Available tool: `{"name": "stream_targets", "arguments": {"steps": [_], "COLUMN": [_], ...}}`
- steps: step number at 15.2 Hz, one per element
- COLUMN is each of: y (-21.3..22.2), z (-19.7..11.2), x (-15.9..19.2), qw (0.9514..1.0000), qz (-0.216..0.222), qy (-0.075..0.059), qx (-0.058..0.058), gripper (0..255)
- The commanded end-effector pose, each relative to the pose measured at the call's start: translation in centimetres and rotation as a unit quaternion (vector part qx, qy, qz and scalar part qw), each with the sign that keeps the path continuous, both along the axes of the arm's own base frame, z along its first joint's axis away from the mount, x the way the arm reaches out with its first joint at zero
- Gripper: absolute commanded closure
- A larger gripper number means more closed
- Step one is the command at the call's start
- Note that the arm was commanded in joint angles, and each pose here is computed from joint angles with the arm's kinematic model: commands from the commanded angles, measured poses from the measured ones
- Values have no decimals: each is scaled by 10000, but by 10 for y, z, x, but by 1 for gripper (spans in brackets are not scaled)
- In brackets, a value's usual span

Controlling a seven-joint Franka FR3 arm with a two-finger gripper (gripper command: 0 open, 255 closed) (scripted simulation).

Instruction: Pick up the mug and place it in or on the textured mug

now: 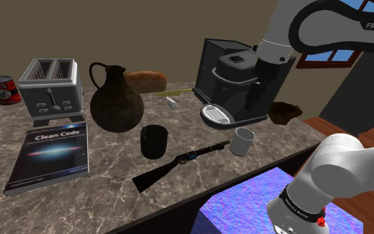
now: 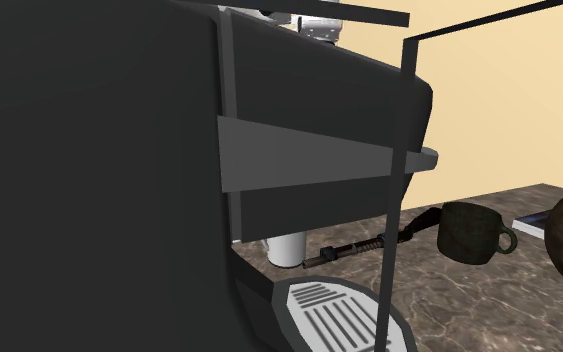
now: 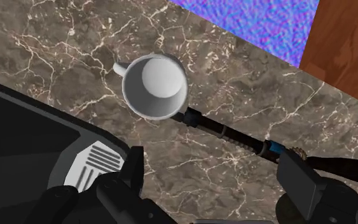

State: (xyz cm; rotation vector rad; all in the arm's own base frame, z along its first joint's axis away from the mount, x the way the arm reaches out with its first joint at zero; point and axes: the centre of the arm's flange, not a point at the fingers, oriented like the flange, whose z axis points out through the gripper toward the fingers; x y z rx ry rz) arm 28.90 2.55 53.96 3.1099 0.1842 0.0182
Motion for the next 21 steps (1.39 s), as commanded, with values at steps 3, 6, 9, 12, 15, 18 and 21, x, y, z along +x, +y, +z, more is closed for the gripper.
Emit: {"name": "stream_targets", "arguments": {"steps": [3, 6, 9, 12, 15, 18, 21], "y": [-2, -5, -8, -9, -11, -12, -12], "z": [-51, -90, -130, -149, -165, -184, -184], "x": [0, 0, -1, -1, -1, -2, -2], "qw": [9999, 9997, 9995, 9994, 9994, 9994, 9994], "qz": [32, 56, 79, 87, 87, 87, 87], "qy": [77, 138, 199, 221, 221, 221, 221], "qx": [-97, -169, -240, -266, -266, -266, -266], "gripper": [0, 0, 0, 0, 0, 0, 0]}}
